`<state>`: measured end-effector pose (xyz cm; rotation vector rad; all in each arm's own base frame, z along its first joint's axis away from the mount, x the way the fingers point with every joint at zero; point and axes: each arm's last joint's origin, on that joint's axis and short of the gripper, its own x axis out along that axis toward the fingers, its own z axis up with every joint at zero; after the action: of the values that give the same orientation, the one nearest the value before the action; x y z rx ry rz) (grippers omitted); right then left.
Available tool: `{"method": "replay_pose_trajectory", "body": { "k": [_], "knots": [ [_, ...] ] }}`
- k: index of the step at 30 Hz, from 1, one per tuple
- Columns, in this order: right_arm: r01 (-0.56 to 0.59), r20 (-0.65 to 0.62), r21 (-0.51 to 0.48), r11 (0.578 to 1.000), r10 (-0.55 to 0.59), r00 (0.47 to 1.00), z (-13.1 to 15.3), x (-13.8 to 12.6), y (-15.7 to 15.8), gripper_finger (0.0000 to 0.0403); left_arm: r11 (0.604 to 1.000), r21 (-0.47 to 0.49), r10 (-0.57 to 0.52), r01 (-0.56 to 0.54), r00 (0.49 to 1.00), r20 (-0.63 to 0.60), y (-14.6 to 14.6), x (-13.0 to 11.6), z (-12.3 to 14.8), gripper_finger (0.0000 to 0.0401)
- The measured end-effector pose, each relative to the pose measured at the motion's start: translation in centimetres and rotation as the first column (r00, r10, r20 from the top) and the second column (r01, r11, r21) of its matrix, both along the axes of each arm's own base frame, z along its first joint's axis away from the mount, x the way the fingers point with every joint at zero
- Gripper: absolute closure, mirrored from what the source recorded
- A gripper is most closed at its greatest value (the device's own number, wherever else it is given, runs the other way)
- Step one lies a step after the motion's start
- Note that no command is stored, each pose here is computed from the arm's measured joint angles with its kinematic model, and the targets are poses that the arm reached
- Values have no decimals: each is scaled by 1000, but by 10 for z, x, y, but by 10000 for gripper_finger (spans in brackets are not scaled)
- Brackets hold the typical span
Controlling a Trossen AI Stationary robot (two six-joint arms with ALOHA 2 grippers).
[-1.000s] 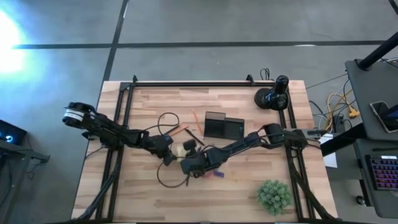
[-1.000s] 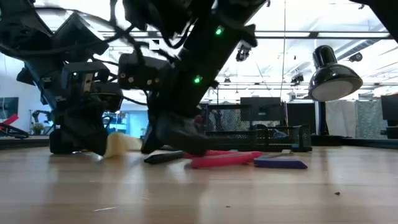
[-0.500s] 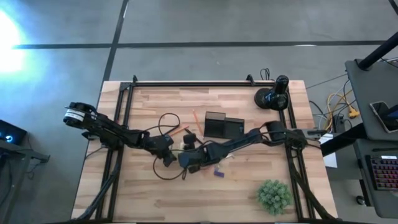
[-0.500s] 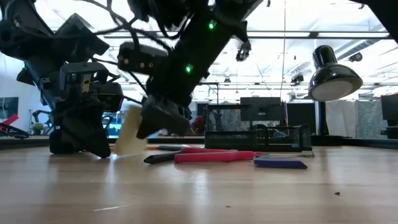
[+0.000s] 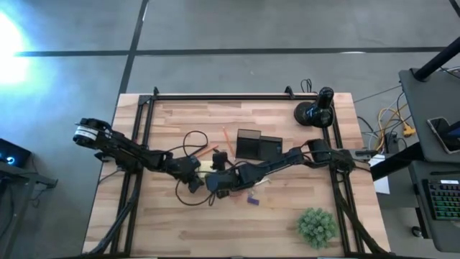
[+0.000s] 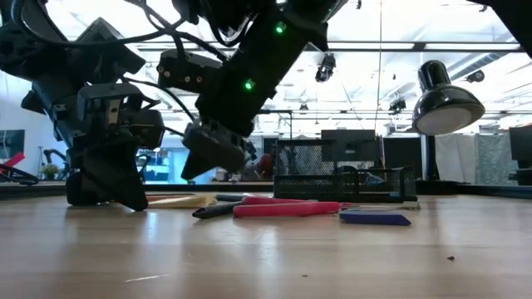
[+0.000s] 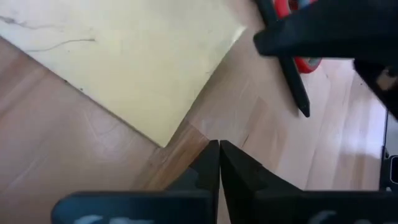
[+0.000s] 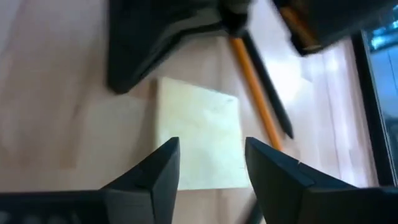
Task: Pick and place office supplies into organizer
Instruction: Move the sticky note to the middle right of the table
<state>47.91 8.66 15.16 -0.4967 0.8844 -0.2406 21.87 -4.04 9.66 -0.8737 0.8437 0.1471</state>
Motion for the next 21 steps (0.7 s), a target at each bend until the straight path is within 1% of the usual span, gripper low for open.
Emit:
{"method": "replay_pose_trajectory", "body": {
  "k": [2, 4, 5, 7, 8, 10, 13, 15, 17, 21],
  "knots": [
    [83, 21, 54, 995, -84, 996, 5, 1, -9, 222, 1000, 17, 0, 0, 1000, -1, 1, 0, 0, 401],
    [178, 21, 108, 978, -181, 983, 9, 0, -20, 220, 1000, 26, -7, 8, 1000, -4, 2, 0, -1, 401],
    [223, 6, 138, 965, -226, 974, 10, -2, -25, 220, 999, 33, -11, 11, 1000, 0, 2, -1, 0, 401],
    [278, -52, 204, 939, -273, 961, 7, -6, -35, 220, 999, 44, -20, 19, 1000, 14, 3, -1, 2, 401],
    [294, -93, 239, 925, -279, 956, 5, -8, -39, 220, 999, 46, -19, 18, 999, 27, 3, -1, 5, 401],
    [297, -158, 336, 894, -257, 953, 2, -10, -46, 220, 998, 57, -9, 6, 999, 48, 6, -2, 11, 401],
    [254, -183, 483, 838, -187, 965, 2, -7, -52, 220, 995, 91, 31, -36, 998, 61, 13, -5, 18, 401],
    [229, -189, 555, 799, -147, 971, 2, -5, -57, 222, 993, 106, 50, -54, 998, 46, 18, -9, 22, 401],
    [234, -197, 584, 777, -143, 970, 2, -5, -63, 224, 990, 126, 54, -57, 998, 27, 23, -13, 25, 401],
    [262, -193, 577, 773, -182, 964, 5, -5, -76, 227, 989, 137, 56, -61, 998, 40, 28, -17, 32, 401]
  ]
}}
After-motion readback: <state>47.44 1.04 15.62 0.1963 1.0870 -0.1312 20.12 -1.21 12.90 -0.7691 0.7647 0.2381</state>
